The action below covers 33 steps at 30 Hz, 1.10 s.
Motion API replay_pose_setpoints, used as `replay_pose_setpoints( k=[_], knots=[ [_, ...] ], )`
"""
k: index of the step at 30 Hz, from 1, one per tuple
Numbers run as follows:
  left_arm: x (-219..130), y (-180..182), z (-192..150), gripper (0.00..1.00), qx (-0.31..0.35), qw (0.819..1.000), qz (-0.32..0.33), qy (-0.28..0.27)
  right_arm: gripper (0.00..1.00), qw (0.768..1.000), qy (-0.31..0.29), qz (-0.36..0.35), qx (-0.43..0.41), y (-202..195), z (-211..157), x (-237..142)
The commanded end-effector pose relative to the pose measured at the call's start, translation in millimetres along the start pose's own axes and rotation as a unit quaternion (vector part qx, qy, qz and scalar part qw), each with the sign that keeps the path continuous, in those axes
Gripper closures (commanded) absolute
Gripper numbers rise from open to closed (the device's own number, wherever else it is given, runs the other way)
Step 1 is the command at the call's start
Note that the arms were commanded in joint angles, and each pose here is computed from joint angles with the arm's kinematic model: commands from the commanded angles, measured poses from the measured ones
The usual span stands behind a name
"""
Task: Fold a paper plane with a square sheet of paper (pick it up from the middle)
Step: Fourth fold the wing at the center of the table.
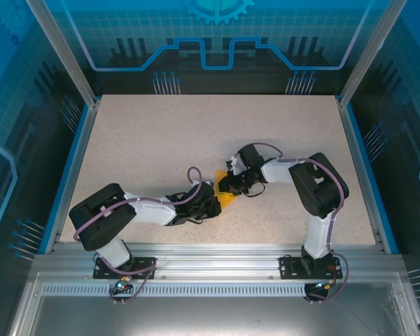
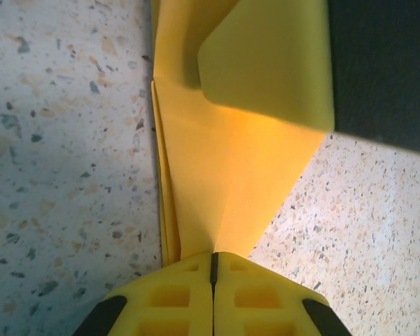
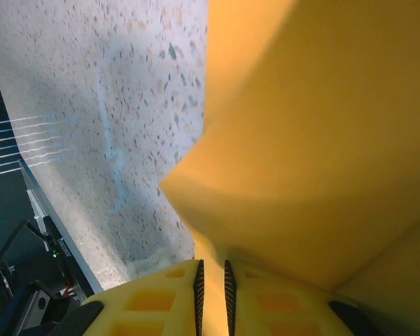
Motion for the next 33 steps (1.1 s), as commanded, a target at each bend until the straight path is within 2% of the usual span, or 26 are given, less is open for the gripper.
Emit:
replay_pose_setpoints(
  k=[1,13,29,33],
  knots=[
    [6.1,59.2,-45.9,0.94,-0.005,0.984,0.146,0.103,0.81,0.998,-0.052,-0.040,0.001,-17.4,28.7,-9.3],
    [9.2,63.8,-50.0,0.94,-0.011,0.982,0.153,0.111,0.80,0.994,-0.070,-0.085,-0.001,-15.8,56.4,-21.4],
    [7.6,62.9,-50.1,0.94,-0.014,0.983,0.146,0.111,0.78,0.994,-0.090,-0.063,0.022,-22.0,91.6,-42.9],
    [6.0,58.2,-46.8,0.93,-0.013,0.985,0.137,0.106,0.78,0.994,-0.095,-0.052,0.008,-10.0,91.0,-56.4]
  ],
)
Point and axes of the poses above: each hand's point on the last joint's axis, 136 mm out from that joint toward the fingers, its own x axis out along the fingers, its own y axis along the line the jaws close on, z = x × y, the point moved 10 cm from there along -x, back along the fingers, and after that the axes turned 7 degrees about x, right-handed, at the moved point
